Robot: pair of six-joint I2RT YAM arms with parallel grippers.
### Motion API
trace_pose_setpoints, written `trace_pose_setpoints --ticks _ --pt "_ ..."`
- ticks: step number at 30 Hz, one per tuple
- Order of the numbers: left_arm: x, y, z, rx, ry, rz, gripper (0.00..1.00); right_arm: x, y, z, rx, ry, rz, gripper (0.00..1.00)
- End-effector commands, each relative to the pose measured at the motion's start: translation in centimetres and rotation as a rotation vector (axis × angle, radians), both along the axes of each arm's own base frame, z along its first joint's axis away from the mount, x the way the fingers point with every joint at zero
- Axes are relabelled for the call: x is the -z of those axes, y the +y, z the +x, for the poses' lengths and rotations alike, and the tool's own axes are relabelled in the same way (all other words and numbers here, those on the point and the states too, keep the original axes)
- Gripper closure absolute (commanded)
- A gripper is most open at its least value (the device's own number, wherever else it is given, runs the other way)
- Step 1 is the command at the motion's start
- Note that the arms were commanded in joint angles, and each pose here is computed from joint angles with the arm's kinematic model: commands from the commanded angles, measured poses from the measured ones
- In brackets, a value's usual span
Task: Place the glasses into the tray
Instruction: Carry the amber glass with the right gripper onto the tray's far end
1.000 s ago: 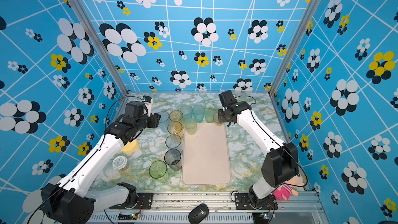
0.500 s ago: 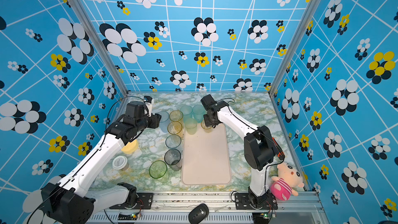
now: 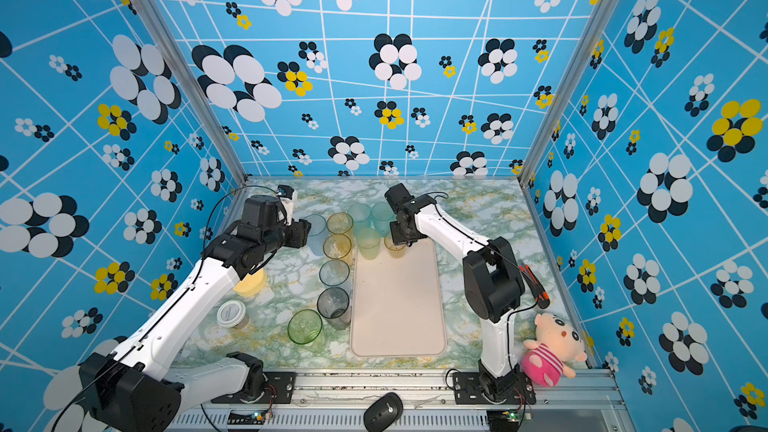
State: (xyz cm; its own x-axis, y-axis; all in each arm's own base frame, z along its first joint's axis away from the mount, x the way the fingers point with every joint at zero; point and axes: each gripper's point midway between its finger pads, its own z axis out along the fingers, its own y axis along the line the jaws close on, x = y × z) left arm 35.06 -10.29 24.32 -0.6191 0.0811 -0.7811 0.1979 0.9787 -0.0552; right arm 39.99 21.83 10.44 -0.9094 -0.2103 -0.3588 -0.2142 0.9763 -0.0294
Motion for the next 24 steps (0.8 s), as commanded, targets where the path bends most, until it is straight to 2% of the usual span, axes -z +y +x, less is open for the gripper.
trace_pose_setpoints --ticks 1,17,22,24 --pt "-0.9 -0.2 0.2 0.01 -0.012 0.006 0.39 -0.5 1.2 0.7 0.006 -0.018 0.042 1.0" --pt "-0.7 0.0 0.1 0.006 -0.005 0.018 0.37 0.9 0.8 1.3 0.031 -0.003 0.031 1.0" --pt "-0.6 0.1 0.1 0.006 -0.002 0.02 0.37 0.8 0.7 1.3 0.033 -0.007 0.032 0.87" --pt "-0.6 0.0 0.1 0.007 -0.002 0.02 0.37 0.6 0.7 1.3 0.033 -0.011 0.032 0.85"
